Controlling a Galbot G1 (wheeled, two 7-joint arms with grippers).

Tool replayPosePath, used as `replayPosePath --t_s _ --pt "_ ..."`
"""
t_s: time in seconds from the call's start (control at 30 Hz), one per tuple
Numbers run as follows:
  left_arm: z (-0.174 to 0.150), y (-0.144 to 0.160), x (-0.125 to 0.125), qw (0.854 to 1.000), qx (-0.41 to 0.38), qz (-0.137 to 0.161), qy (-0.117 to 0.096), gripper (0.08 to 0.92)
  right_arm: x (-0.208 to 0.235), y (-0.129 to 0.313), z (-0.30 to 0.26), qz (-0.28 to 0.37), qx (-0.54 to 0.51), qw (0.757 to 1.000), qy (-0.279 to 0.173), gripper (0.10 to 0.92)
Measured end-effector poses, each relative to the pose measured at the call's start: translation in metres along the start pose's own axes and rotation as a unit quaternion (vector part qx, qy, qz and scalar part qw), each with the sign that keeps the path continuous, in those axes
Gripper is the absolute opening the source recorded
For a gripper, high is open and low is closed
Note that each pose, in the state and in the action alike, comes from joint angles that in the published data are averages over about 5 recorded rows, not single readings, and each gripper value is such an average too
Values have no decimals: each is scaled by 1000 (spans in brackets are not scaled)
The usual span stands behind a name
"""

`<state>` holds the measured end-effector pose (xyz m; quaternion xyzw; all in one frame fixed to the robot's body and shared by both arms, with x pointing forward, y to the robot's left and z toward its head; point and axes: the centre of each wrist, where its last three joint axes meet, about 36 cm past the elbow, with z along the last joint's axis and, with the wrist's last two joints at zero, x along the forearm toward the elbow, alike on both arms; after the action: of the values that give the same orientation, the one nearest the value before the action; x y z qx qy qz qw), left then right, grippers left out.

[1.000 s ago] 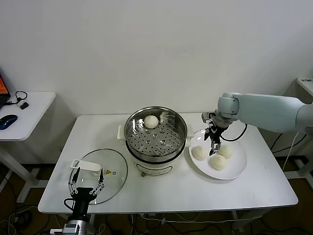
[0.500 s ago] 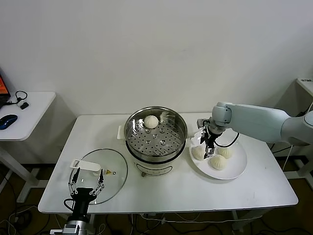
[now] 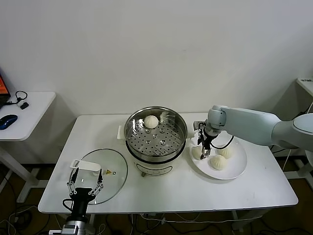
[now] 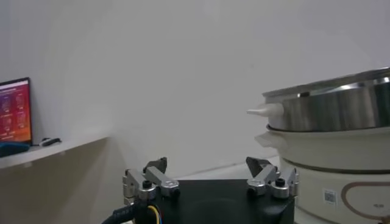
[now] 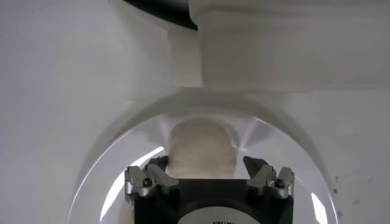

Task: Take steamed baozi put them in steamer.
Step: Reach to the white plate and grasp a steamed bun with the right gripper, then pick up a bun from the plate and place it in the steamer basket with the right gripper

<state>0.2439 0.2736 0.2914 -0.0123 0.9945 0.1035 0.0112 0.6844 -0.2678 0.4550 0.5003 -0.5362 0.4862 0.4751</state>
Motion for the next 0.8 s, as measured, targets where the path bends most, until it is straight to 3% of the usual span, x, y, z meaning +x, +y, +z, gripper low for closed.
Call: replayPosePath --t_s 0.13,0.47,0.8 --pt "0 1 0 1000 -1 -2 0 823 -1 0 0 0 -1 1000 0 707" --pt "-2 3 0 1000 -2 -3 -3 823 16 1 6 -3 4 1000 2 699" --pt "-7 3 0 1000 -2 -3 -8 823 89 -1 6 -7 24 1000 1 658"
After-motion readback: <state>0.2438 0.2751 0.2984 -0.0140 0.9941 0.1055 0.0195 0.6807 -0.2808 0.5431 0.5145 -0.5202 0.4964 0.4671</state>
